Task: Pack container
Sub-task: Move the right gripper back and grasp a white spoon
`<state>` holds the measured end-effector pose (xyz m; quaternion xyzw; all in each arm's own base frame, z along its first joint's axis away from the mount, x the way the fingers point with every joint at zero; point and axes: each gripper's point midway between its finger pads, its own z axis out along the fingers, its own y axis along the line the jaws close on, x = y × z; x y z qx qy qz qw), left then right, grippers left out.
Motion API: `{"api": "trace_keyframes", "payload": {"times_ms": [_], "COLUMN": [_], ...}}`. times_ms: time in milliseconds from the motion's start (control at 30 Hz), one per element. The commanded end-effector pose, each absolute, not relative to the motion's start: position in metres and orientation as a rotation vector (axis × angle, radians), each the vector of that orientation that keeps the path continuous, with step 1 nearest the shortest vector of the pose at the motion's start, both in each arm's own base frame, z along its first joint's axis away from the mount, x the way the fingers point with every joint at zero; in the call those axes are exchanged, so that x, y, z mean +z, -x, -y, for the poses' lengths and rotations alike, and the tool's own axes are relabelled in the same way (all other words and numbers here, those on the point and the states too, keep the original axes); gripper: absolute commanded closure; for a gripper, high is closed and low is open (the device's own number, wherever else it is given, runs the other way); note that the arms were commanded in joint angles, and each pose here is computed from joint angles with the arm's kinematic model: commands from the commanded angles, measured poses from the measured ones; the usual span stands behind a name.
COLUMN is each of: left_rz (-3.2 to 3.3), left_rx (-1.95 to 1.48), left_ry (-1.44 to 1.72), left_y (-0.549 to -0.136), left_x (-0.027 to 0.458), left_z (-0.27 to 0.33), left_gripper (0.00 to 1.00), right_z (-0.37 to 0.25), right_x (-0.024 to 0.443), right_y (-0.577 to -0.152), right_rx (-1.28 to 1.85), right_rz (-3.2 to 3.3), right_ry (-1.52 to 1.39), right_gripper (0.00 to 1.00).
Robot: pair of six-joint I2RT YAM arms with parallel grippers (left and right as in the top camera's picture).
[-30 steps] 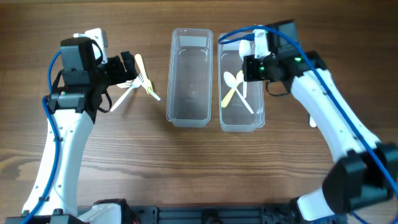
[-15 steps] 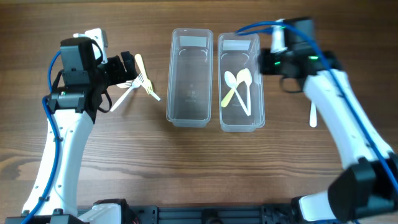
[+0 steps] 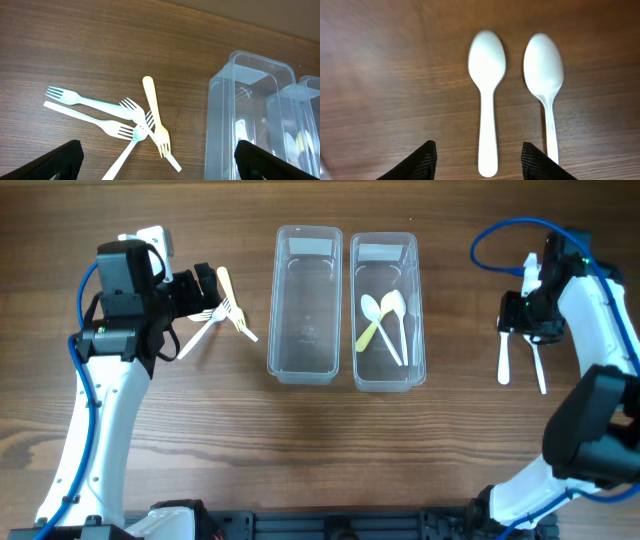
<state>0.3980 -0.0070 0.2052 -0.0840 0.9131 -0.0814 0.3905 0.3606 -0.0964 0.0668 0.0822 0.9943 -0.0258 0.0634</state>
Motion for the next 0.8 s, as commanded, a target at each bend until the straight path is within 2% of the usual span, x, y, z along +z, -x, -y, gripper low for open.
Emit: {"api": "trace_keyframes", "payload": {"times_ms": [0,200,567,700,767], "left_rz": [-2.305,-2.304,-2.304,-2.304,-2.305], "left_rx": [-0.221,-0.221,-0.222,-0.222,-0.222], "left_ry": [0.216,0.216,0.217,0.217,0.217], "left_y": [-0.401,-0.401,-0.401,-0.401,-0.401], "left_x": [0.212,0.212,0.212,0.212,0.212], "left_z": [0.007,0.007,0.007,0.007,0.007], "left_gripper": [0.0,0.0,0.0,0.0,0.0], "right_z": [0.097,0.094,0.09,0.09,0.091], "right_x": [0.044,0.026,-0.002,-0.002,-0.005], "right_y": [-0.355,-0.348,-0.331,-0.332,-0.33], "right_rx": [-0.057,-0.033,-0.027,-0.03,-0.034], "right_rz": [-3.074,-3.12,-3.136,-3.127,-3.133], "right_ry": [-0.225,-0.238,-0.325,-0.336,-0.341], "right_gripper": [0.47,0.51,0.52,0.6,0.6]}}
